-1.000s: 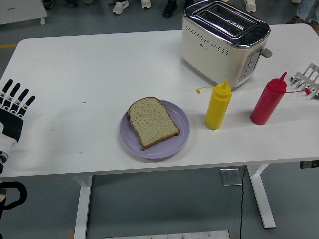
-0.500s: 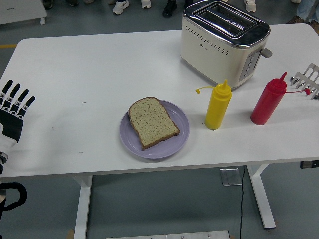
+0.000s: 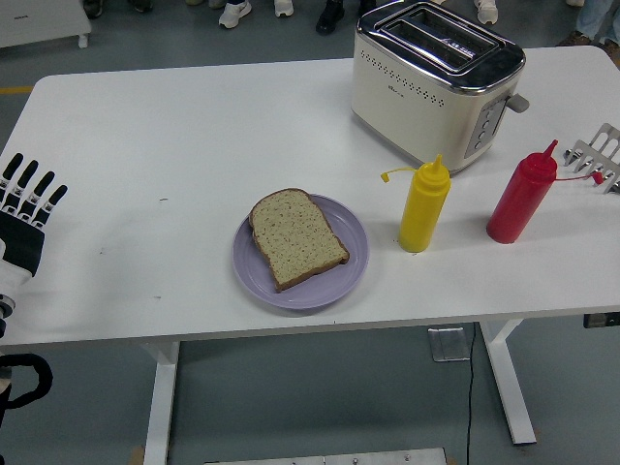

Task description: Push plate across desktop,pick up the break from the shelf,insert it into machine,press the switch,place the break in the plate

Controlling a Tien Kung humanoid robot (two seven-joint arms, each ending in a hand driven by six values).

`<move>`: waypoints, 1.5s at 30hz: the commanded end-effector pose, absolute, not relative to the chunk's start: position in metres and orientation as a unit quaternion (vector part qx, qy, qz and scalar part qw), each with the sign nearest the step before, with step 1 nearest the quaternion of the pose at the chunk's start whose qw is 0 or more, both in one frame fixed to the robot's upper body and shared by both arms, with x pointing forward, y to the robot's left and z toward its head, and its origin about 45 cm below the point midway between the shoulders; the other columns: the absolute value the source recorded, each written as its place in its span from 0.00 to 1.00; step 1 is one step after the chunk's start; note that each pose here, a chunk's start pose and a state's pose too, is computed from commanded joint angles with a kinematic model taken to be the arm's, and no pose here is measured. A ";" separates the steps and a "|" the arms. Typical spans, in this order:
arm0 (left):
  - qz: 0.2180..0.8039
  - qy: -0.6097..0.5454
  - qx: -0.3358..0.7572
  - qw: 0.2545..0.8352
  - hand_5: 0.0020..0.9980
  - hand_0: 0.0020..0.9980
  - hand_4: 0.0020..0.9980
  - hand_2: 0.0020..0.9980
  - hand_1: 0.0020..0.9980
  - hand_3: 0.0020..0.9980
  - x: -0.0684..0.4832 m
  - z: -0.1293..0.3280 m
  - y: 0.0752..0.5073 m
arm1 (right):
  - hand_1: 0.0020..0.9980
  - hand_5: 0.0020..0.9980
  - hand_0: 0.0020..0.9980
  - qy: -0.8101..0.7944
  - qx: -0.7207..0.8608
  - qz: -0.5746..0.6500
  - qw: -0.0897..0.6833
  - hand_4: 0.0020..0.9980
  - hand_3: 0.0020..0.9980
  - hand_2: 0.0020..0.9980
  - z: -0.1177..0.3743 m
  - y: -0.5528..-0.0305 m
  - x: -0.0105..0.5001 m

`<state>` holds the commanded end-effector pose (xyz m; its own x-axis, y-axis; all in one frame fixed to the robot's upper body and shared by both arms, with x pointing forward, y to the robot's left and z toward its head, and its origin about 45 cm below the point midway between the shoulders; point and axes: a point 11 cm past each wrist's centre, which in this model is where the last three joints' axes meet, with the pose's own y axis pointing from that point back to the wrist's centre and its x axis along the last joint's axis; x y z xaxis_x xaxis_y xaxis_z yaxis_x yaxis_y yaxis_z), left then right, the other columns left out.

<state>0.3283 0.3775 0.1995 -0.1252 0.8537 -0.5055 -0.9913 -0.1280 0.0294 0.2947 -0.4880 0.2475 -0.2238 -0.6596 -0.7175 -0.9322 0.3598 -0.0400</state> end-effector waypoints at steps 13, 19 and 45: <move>0.728 0.183 -0.189 0.633 1.00 0.79 0.62 0.91 0.85 0.86 0.328 0.200 0.378 | 0.77 0.51 0.82 0.755 -0.527 0.205 0.332 0.44 0.76 0.78 0.248 -0.488 0.295; 0.728 0.183 -0.189 0.633 1.00 0.79 0.62 0.91 0.85 0.86 0.329 0.201 0.379 | 0.77 0.51 0.82 0.755 -0.527 0.205 0.332 0.44 0.76 0.78 0.248 -0.488 0.295; 0.728 0.181 -0.192 0.633 1.00 0.79 0.62 0.91 0.85 0.86 0.330 0.203 0.379 | 0.77 0.50 0.82 0.755 -0.526 0.204 0.334 0.44 0.76 0.78 0.249 -0.489 0.296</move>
<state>0.3299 0.3791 0.2027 -0.1245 0.8525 -0.5077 -0.9910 -0.1325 0.0204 0.2957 -0.4886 0.2491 -0.2238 -0.6578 -0.7192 -0.9305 0.3638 -0.0432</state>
